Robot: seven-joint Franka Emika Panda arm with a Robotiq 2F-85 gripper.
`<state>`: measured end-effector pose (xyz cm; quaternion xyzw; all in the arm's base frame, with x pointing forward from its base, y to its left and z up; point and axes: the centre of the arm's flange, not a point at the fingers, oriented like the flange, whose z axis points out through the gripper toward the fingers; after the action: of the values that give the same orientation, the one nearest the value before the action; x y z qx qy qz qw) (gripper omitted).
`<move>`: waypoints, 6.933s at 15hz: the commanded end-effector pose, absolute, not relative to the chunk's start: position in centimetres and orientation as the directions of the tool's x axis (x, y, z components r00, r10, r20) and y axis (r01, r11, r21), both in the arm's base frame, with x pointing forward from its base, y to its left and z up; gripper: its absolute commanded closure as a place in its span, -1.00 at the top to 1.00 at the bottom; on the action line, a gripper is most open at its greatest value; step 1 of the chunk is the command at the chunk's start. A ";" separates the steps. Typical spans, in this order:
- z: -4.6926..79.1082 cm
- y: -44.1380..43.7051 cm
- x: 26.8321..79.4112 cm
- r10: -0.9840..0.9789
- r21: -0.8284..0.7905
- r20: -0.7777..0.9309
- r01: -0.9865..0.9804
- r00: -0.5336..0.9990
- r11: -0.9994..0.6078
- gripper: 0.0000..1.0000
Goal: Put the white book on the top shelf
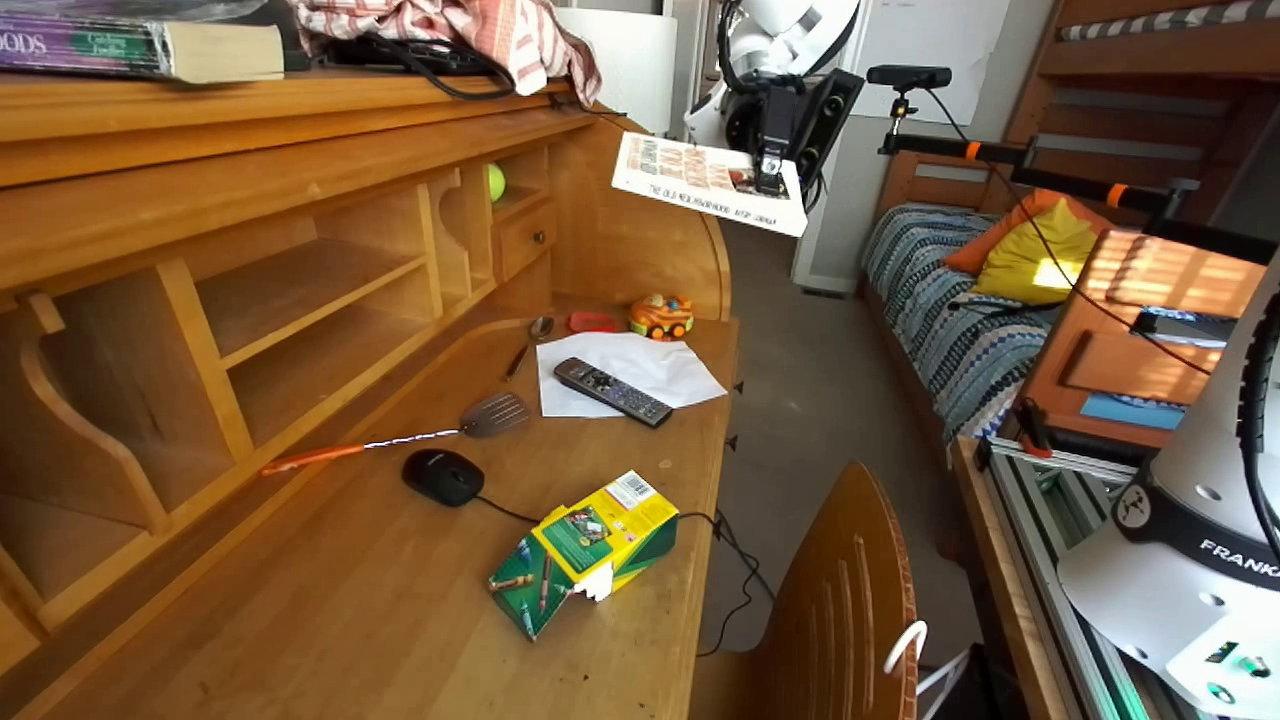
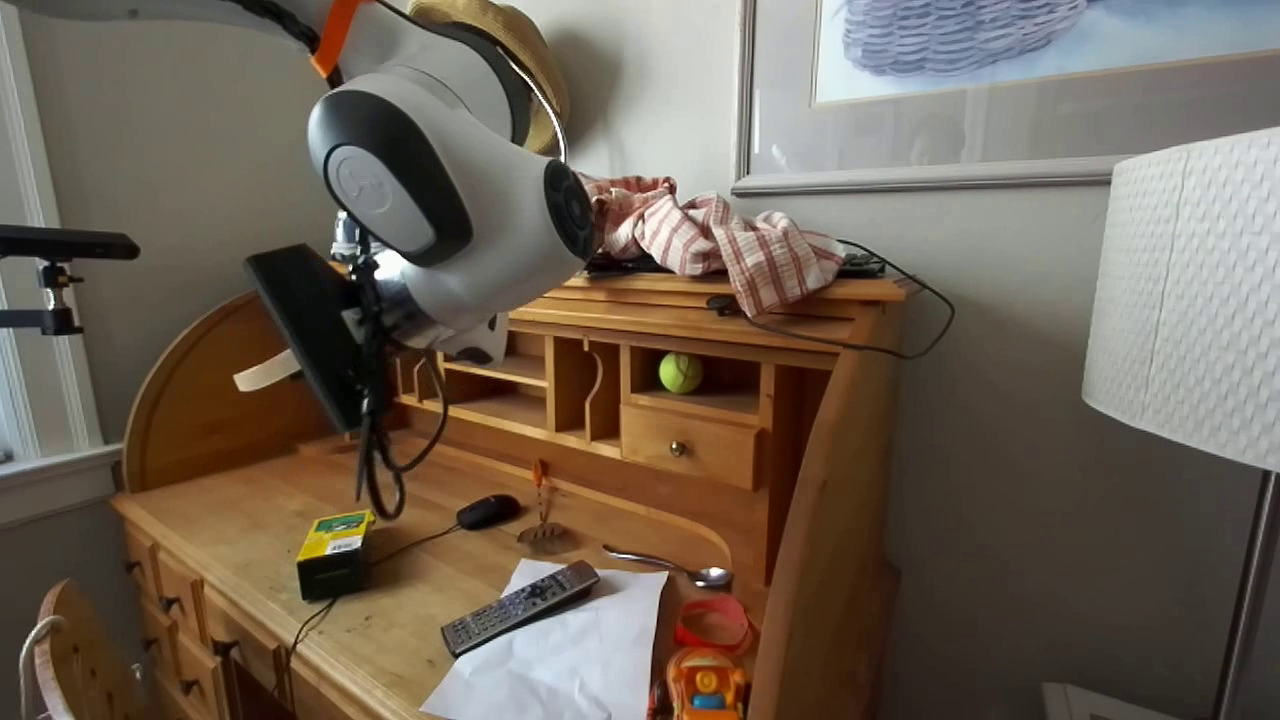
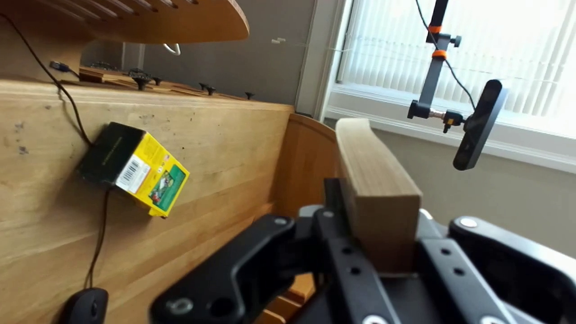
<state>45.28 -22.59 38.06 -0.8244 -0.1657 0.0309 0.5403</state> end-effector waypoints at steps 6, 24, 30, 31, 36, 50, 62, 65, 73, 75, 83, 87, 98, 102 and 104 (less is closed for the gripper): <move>46.7 -14.0 54.2 0.509 -0.901 0.178 0.348 0.842 -0.260 -0.90; 51.1 -4.5 62.6 0.453 -0.950 -0.021 0.123 0.891 -0.286 -0.90; 57.0 -2.2 66.8 0.461 -0.922 -0.066 0.123 0.885 -0.368 -0.90; 57.0 -1.7 67.6 0.454 -0.918 -0.091 0.101 0.886 -0.382 -0.90; 54.9 -0.4 65.5 0.439 -0.916 -0.101 0.088 0.893 -0.390 -0.59; 50.9 0.9 69.7 0.450 -0.910 -0.114 0.088 0.886 -0.405 -0.90; 51.8 3.3 69.8 0.449 -0.880 -0.075 0.153 0.890 -0.449 -0.59; 51.6 3.5 70.0 0.451 -0.882 -0.072 0.154 0.890 -0.445 -0.59; 52.3 4.1 70.8 0.370 -0.878 -0.048 0.138 0.928 -0.458 -0.90; 53.1 4.3 71.8 0.311 -0.878 -0.023 0.130 0.950 -0.461 -0.90; 55.3 6.7 74.7 0.208 -0.860 -0.030 0.081 0.978 -0.504 -0.90; 55.7 6.7 75.4 0.188 -0.829 -0.047 0.066 0.981 -0.556 -0.90; 56.8 8.5 77.6 0.110 -0.764 -0.027 0.050 0.994 -0.643 -0.90; 57.1 10.2 78.6 0.039 -0.760 -0.012 0.016 0.999 -0.650 -0.90; 57.2 10.0 79.2 -0.020 -0.758 -0.008 -0.019 1.000 -0.652 -0.90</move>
<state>74.33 10.22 55.27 -0.9027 -0.0248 0.0177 0.4292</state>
